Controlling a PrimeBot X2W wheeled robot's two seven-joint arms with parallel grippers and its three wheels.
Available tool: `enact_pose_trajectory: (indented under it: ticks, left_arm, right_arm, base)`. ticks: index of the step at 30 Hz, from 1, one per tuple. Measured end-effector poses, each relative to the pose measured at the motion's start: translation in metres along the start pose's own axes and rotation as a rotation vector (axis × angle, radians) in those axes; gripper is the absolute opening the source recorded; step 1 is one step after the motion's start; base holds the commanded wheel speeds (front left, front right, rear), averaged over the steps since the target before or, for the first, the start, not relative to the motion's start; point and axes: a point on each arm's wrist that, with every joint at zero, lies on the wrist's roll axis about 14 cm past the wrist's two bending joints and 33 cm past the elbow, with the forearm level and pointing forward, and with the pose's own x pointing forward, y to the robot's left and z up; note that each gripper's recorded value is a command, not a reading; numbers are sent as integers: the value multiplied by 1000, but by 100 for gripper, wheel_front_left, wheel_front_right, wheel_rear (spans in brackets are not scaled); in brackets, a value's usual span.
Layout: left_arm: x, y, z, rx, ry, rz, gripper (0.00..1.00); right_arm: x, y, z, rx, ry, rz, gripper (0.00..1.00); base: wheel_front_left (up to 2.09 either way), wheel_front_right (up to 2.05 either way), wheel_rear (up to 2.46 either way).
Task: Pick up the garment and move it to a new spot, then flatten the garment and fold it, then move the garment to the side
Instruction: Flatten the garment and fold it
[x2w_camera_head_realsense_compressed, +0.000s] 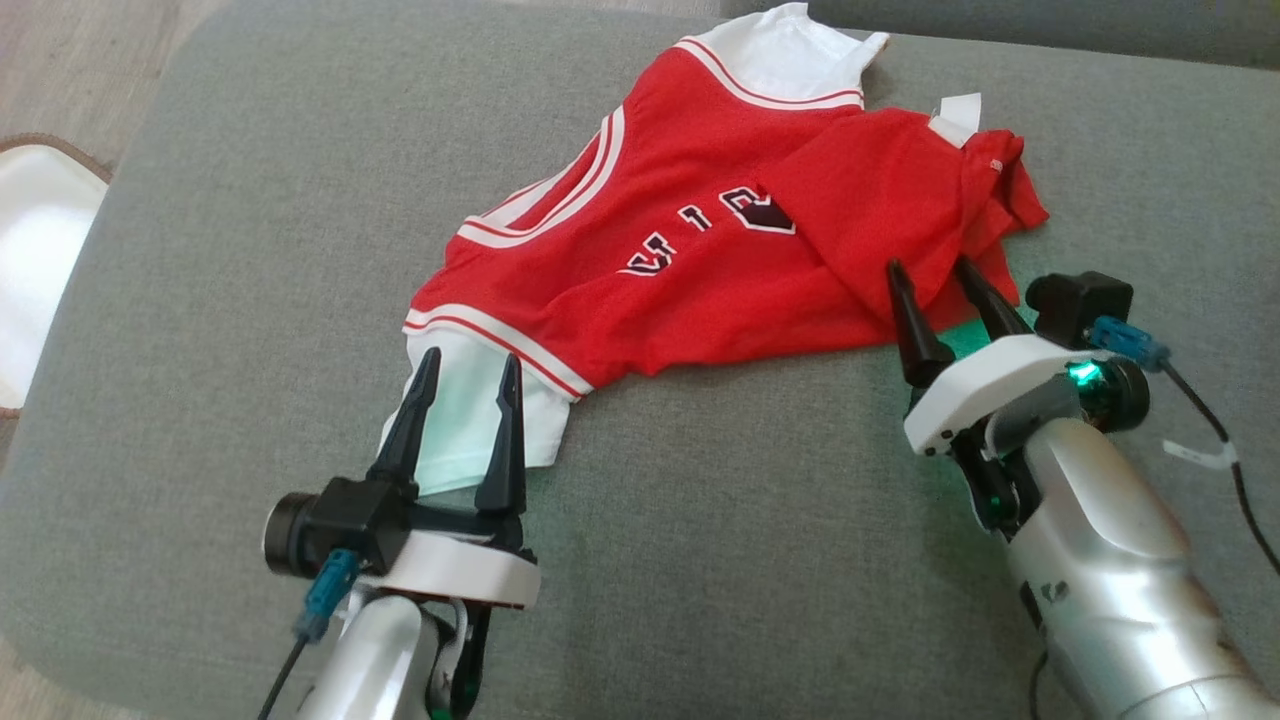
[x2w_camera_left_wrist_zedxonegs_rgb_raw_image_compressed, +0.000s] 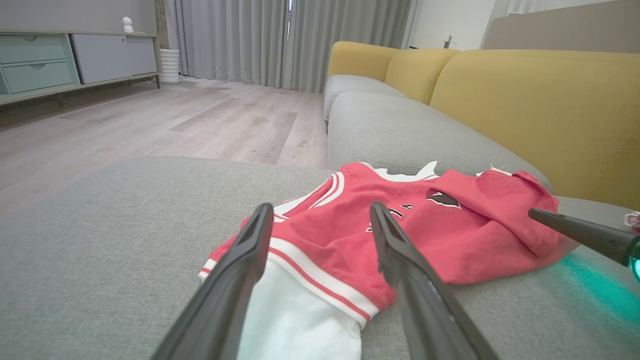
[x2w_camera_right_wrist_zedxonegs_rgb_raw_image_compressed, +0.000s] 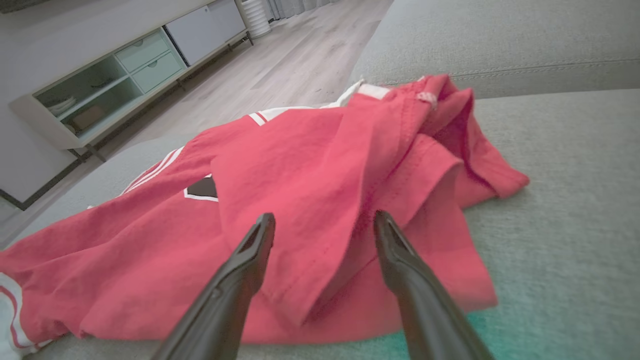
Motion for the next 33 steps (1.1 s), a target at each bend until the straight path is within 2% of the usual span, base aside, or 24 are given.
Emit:
enact_pose_trajectory:
  ticks: [8, 9, 10, 11, 21, 28, 33]
  left_arm:
    - [2, -4, -5, -7, 14, -10, 100]
    - [2, -5, -5, -6, 15, -13, 100]
    - [2, -5, -5, -6, 16, -16, 100]
    - [3, -6, -5, -6, 16, -18, 100]
    - [6, -13, 3, -7, -8, -39, 100]
    - [3, -20, 11, -14, -35, -56, 100]
    - [-6, -28, 8, -24, -27, -77, 100]
  right_arm:
    - [6, 3, 2, -2, -6, 19, 100]
    - [7, 3, 1, -5, -2, 21, 86]
    - [7, 3, 1, -8, -3, 23, 39]
    - [7, 3, 1, -11, -3, 25, 0]
    - [-1, 13, 28, -51, -103, 64, 0]
    - [-24, 30, 90, -75, -302, 111, 0]
    - [-50, 27, 124, -119, -423, 99, 0]
  base:
    - [0, 0, 0]
    - [0, 0, 0]
    - [0, 0, 0]
    - [0, 0, 0]
    - [0, 0, 0]
    - [0, 0, 0]
    - [0, 0, 0]
